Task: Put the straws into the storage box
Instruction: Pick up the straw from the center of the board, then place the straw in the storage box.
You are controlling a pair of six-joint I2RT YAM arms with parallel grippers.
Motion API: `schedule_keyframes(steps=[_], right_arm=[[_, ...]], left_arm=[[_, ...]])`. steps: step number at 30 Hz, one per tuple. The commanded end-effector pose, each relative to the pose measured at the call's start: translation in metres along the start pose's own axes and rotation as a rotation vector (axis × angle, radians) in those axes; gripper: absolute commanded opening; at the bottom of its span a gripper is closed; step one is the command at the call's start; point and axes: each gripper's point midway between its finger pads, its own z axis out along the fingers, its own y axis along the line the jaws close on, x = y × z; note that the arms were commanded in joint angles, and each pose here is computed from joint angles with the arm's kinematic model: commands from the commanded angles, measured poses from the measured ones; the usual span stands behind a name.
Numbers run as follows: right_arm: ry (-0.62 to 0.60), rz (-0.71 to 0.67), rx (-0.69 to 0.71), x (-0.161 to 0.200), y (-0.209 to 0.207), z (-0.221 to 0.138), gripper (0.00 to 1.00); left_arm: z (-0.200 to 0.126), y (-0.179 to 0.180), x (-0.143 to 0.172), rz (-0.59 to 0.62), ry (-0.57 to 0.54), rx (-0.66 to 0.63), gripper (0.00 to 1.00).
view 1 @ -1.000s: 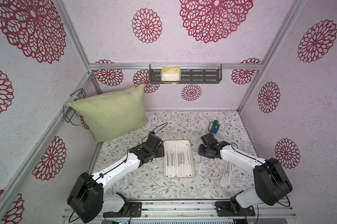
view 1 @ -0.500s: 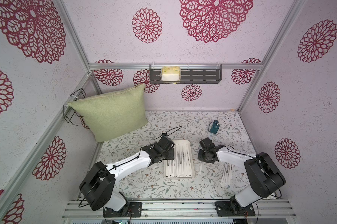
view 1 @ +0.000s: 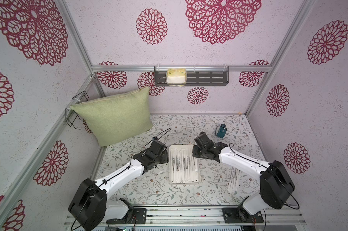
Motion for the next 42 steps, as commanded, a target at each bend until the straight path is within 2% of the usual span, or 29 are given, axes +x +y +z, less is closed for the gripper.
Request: schedule_keyframes(steps=[1,7,17,25,34,42], right_arm=[[0.062,0.026,-0.054,0.02,0.025,0.017,0.12],[0.112,0.04,-0.111,0.037,0.051,0.042,0.12],[0.174,0.064,-0.067,0.067,0.037,0.075,0.12],[0.2,0.064,-0.05,0.078,0.031,0.081,0.14],[0.128,0.05,-0.077,0.045,0.045,0.047,0.24],[0.086,0.046,0.022,0.029,0.015,0.058,0.25]], left_arm=[[-0.003,-0.005,-0.007,-0.028,-0.027,0.029,0.65],[-0.007,0.0,-0.003,-0.033,-0.027,0.024,0.65],[-0.004,0.001,0.001,-0.038,-0.018,0.03,0.65],[-0.006,0.005,0.0,-0.022,-0.028,0.014,0.65],[-0.005,0.003,-0.002,-0.015,-0.032,0.016,0.65],[-0.004,-0.001,-0.004,-0.015,-0.024,0.026,0.65]])
